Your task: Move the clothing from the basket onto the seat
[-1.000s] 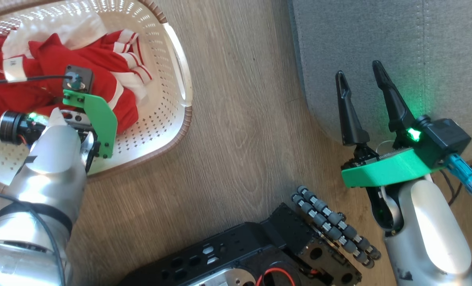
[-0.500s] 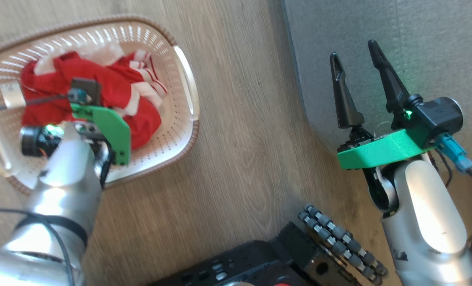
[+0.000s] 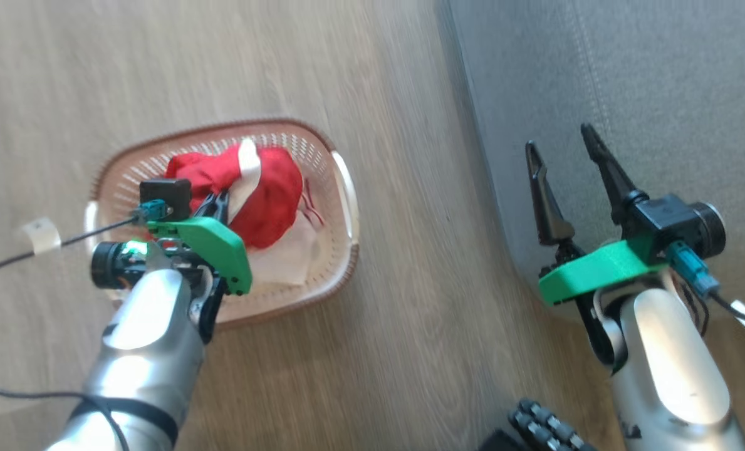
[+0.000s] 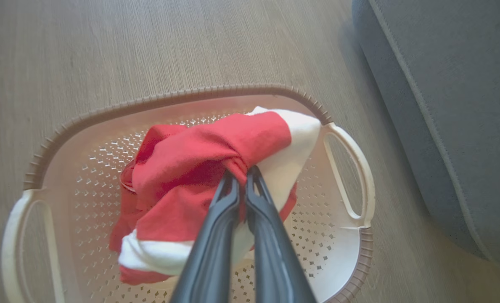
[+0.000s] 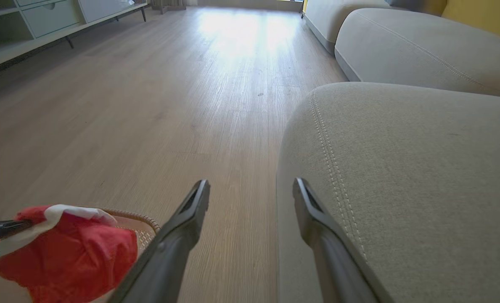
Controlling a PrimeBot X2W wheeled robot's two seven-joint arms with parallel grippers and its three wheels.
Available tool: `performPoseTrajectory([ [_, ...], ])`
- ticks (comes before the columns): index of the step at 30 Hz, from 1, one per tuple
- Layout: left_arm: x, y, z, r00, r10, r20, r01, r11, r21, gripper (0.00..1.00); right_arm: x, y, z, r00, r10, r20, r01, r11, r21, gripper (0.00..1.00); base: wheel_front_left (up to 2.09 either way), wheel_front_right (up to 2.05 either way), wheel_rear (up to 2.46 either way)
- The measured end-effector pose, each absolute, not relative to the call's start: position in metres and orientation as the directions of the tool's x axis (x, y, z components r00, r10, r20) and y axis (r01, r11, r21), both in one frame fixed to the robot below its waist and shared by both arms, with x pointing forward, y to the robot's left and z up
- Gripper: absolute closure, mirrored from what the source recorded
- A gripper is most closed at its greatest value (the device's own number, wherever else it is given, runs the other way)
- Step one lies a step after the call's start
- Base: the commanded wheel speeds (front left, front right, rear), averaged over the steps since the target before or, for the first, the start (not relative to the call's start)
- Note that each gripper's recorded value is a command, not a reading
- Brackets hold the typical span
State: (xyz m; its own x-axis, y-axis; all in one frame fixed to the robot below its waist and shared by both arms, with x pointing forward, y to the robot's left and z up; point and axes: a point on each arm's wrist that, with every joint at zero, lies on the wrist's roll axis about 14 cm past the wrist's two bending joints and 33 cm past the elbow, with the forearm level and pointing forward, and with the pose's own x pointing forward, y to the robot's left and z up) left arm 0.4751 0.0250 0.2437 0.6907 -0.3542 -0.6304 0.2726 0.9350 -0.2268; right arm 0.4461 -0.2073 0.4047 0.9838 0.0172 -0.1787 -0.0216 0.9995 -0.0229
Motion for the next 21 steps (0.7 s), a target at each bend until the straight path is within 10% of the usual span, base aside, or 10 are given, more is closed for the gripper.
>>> performPoseTrajectory([
  [9, 0.494, 0.057, 0.379, 0.92, -0.282, -0.271, 0.23, 0.95, -0.211, 1.0, 0.439, -0.18, 0.453, 0.994, 0.086, -0.061, -0.086, 0.996, -0.002, 0.0, 0.0, 0.0, 0.0],
  [21, 0.477, 0.078, 0.54, 0.949, -0.254, 0.186, 0.275, 0.956, -0.099, 1.0, 0.423, -0.151, 0.489, 0.987, 0.16, 0.027, -0.161, 0.987, 0.012, 0.0, 0.0, 0.0, 0.0],
])
